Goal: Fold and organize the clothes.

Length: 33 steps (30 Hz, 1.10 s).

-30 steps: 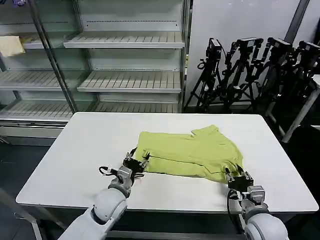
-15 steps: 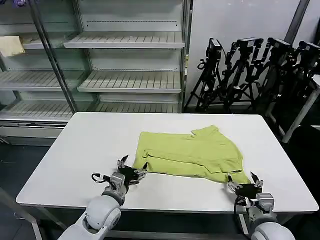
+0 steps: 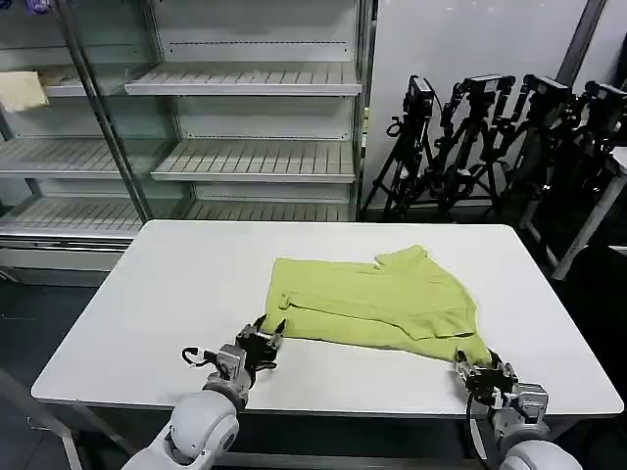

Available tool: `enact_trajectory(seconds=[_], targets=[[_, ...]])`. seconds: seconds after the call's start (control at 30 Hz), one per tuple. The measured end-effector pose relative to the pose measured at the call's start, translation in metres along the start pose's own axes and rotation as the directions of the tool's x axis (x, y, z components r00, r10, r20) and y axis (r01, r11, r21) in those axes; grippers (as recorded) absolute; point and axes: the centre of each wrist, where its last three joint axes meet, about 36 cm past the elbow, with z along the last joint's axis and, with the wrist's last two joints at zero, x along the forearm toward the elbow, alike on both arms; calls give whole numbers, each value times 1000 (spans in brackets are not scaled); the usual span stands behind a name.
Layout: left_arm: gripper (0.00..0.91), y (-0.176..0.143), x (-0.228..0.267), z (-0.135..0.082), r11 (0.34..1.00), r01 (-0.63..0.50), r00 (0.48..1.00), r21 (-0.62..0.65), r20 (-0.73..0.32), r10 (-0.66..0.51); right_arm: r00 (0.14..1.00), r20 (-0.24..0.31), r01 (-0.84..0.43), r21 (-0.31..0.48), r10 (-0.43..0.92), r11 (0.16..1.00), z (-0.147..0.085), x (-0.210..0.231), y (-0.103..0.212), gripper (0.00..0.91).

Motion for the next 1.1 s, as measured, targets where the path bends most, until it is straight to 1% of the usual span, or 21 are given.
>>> enact_trajectory(seconds=[0.4, 0.67, 0.83, 0.87, 0.9, 0.93, 1.1], targets=[[20, -1, 20, 5, 1000, 1, 1000, 19, -14, 0, 1000, -7, 18, 23, -18, 1000, -1, 17, -8, 0], [20, -10, 60, 13, 999, 2, 1000, 36, -24, -1, 999, -13, 39, 71, -38, 997, -5, 40, -14, 0], [20, -17, 92, 18, 999, 7, 999, 51, -36, -5, 998, -31, 56, 105, -53, 993, -6, 55, -13, 0], [60, -17, 98, 18, 999, 9, 999, 53, -37, -7, 998, -36, 61, 113, -57, 992, -6, 58, -13, 161], [796, -18, 104, 17, 998, 10, 999, 56, -38, -8, 997, -40, 64, 120, -60, 991, -6, 60, -12, 907], [907, -19, 109, 17, 998, 10, 999, 58, -40, -8, 997, -42, 65, 126, -61, 990, -6, 62, -11, 907], [907, -20, 130, 14, 998, 23, 999, 57, -37, -21, 999, -25, 52, 156, -48, 986, -11, 72, -10, 907]])
